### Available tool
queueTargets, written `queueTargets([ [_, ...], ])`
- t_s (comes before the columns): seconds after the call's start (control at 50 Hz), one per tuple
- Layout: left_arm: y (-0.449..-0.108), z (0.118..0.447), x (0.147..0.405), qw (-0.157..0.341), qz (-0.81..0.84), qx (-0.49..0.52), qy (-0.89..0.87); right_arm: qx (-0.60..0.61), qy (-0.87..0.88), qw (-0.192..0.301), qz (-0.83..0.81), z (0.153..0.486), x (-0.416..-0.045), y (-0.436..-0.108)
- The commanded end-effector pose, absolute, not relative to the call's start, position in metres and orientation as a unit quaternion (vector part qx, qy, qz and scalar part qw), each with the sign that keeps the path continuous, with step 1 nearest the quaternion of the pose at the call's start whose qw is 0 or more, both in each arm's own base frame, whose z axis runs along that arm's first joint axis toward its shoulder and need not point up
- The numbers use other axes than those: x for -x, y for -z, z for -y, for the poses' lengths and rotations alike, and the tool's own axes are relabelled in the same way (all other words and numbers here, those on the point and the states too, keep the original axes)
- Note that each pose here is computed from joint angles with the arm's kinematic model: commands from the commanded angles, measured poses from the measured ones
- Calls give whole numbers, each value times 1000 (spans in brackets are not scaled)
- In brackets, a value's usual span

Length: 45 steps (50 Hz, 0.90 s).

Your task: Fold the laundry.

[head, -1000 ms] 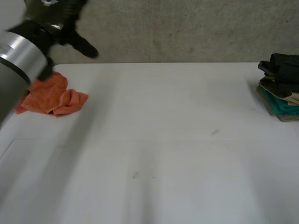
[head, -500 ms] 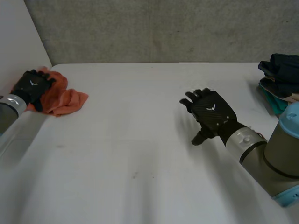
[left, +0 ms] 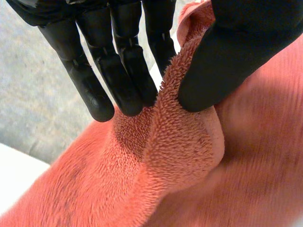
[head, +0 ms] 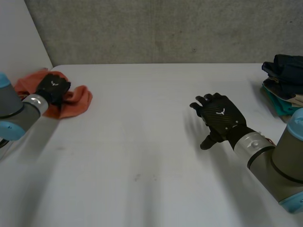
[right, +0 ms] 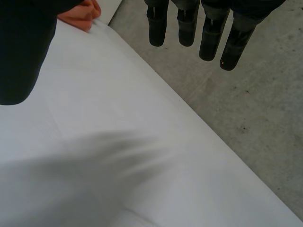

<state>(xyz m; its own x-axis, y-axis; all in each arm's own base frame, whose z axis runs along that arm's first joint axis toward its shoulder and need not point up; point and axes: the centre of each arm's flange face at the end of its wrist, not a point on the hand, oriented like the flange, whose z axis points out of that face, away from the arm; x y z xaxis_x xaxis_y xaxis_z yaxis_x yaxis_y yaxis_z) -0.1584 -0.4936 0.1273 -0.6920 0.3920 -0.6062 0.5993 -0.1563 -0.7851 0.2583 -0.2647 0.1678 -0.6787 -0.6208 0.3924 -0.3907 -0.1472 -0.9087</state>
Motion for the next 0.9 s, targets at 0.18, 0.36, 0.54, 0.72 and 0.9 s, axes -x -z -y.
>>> queueTargets([
  [0.18,-199,300,336,-255,-631,-396,617,333,681,29,-651,299,-226,-190],
  [0.36,-196,204,429,-384,-574,-387,611,281,692,-31,-664,317,-209,-199],
  [0.54,-208,197,445,-379,-541,-365,656,268,693,-44,-668,321,-205,-201],
  [0.72,-266,246,364,-243,-533,-339,736,290,660,-33,-692,311,-208,-202],
  [0.9,-228,327,292,-60,-587,-368,719,341,516,30,-785,258,-219,-206],
])
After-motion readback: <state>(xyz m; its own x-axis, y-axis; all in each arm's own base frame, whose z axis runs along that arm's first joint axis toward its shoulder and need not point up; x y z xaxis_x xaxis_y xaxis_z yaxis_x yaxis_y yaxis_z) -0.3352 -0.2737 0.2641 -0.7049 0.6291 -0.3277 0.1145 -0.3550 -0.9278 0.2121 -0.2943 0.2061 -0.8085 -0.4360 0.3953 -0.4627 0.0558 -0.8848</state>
